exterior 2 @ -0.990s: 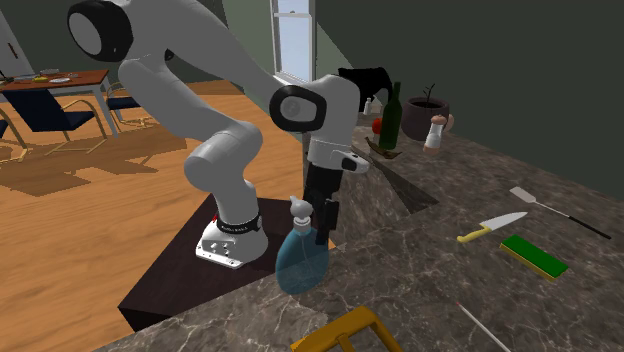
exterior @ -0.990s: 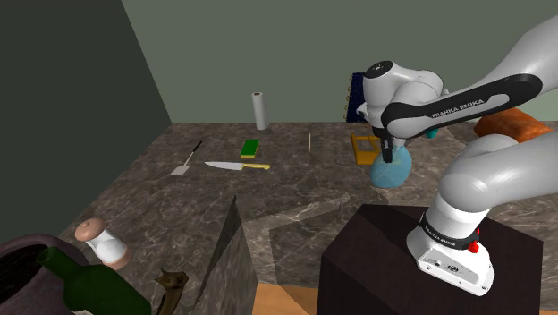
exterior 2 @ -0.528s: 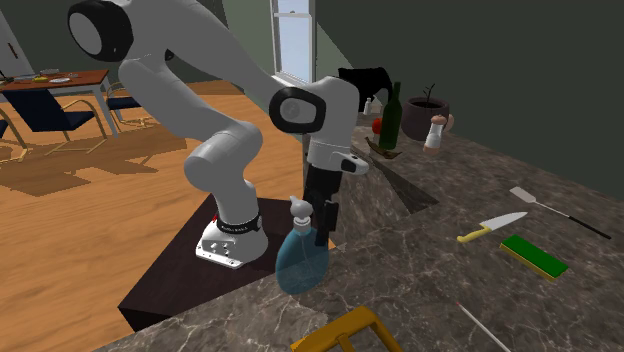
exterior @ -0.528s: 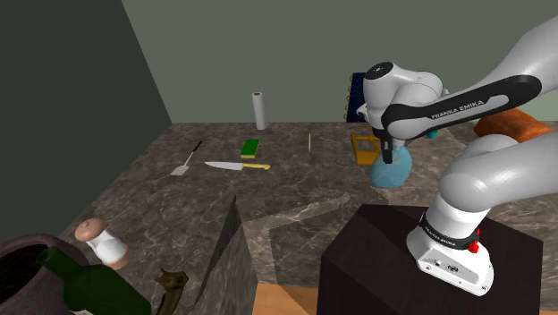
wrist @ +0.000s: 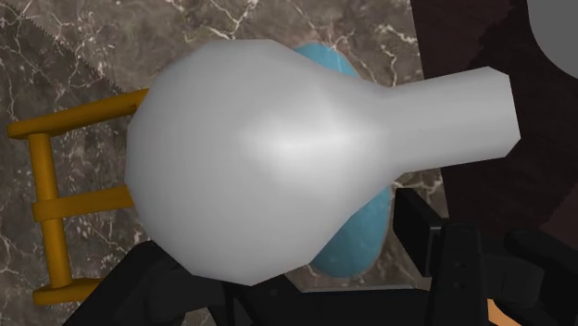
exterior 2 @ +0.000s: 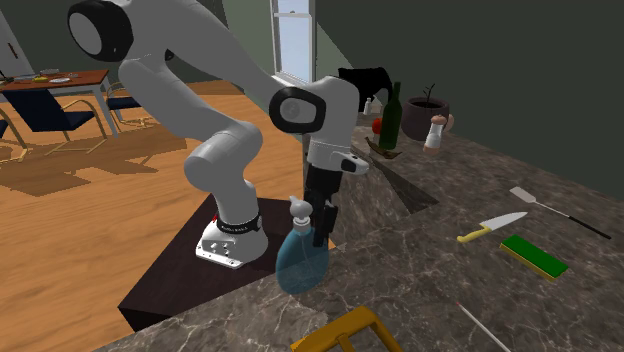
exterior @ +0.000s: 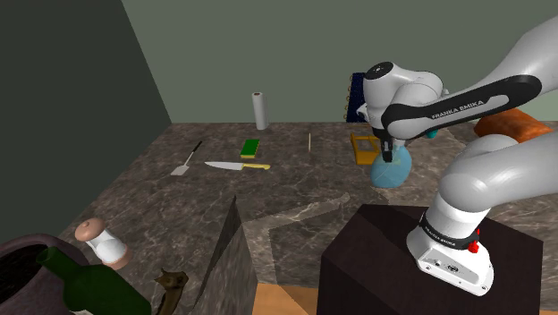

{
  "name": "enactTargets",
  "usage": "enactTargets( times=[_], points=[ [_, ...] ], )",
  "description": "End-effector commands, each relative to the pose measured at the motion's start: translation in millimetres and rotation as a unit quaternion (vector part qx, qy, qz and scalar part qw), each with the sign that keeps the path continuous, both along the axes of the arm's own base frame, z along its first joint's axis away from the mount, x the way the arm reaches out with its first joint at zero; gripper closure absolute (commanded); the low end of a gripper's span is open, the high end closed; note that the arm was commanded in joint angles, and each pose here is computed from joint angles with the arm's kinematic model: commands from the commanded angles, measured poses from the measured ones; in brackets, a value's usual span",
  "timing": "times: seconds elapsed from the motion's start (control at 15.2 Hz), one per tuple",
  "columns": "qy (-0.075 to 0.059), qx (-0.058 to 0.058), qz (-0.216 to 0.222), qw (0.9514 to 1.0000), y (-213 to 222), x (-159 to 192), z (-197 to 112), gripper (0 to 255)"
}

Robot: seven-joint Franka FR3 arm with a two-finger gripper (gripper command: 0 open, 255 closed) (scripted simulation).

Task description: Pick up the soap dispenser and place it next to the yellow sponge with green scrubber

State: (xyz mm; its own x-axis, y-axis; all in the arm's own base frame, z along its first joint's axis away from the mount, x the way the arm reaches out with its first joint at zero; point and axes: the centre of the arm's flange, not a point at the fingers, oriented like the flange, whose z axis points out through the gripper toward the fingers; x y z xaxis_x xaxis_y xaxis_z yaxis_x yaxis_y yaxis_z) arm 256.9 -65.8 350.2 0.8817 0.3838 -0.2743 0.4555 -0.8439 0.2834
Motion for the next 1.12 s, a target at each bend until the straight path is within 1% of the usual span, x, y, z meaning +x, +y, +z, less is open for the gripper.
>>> enactTargets(
  times=[0.0,0.07,1.06],
  points=[
    [0.001,0.0,0.0,1.0,0,0,0,255],
    [0.001,0.0,0.0,1.0,0,0,-1,255],
    [0.001,0.0,0.0,1.0,0,0,79,255]
  ],
)
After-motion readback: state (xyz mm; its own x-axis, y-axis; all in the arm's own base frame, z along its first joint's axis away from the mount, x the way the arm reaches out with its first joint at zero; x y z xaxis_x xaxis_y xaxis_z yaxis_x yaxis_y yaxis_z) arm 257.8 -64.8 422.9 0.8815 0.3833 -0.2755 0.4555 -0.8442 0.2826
